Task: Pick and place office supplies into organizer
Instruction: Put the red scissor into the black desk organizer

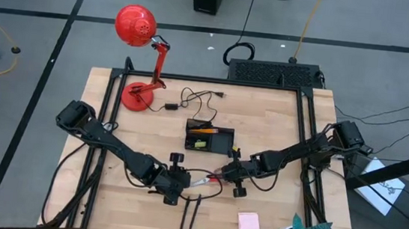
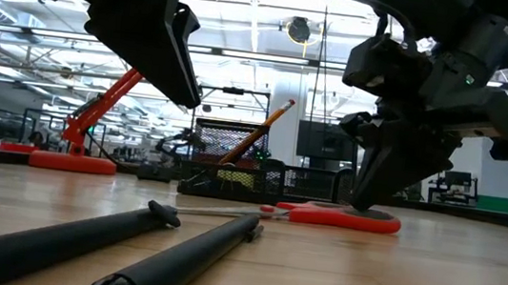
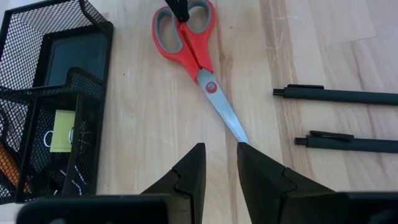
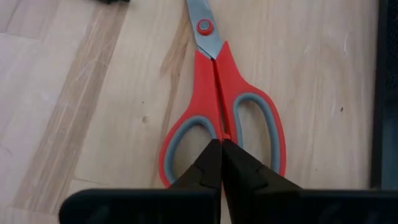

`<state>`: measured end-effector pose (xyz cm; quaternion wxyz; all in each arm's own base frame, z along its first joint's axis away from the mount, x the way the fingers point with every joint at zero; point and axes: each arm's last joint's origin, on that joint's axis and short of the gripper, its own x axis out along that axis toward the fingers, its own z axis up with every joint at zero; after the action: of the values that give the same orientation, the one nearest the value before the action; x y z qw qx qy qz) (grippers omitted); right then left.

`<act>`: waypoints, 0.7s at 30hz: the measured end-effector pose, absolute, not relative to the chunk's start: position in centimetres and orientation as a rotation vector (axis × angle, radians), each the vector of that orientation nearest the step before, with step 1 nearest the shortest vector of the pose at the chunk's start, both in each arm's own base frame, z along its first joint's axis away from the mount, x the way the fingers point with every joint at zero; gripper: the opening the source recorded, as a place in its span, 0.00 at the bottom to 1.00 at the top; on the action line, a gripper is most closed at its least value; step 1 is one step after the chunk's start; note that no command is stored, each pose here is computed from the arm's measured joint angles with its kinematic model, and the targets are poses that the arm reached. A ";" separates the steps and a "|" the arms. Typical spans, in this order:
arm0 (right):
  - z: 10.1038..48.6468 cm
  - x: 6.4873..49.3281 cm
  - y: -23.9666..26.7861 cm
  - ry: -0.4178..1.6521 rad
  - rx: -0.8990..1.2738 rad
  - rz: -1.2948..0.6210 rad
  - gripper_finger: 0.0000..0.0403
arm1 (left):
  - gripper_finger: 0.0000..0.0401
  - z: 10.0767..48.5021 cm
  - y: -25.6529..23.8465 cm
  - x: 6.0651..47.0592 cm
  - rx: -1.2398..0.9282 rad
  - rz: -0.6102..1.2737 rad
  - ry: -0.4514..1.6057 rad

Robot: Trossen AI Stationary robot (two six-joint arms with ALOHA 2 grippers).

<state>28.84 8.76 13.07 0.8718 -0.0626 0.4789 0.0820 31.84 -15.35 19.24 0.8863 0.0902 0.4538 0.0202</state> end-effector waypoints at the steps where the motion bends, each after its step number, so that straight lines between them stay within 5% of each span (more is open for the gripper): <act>1: 13.1 28.8 8.8 1.002 -0.130 0.172 0.01 | 0.24 19.2 -15.3 31.8 0.187 0.043 0.944; 11: 13.2 28.8 9.0 1.003 -0.104 0.229 0.01 | 0.24 19.2 -15.3 31.8 0.185 0.043 0.944; 21: 13.1 28.8 9.0 1.009 -0.090 0.249 0.27 | 0.24 19.2 -15.4 31.8 0.182 0.043 0.944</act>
<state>28.79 9.03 13.13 0.8670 -0.0429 0.4820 0.1190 31.84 -15.36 19.24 0.8864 0.0877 0.4541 0.0208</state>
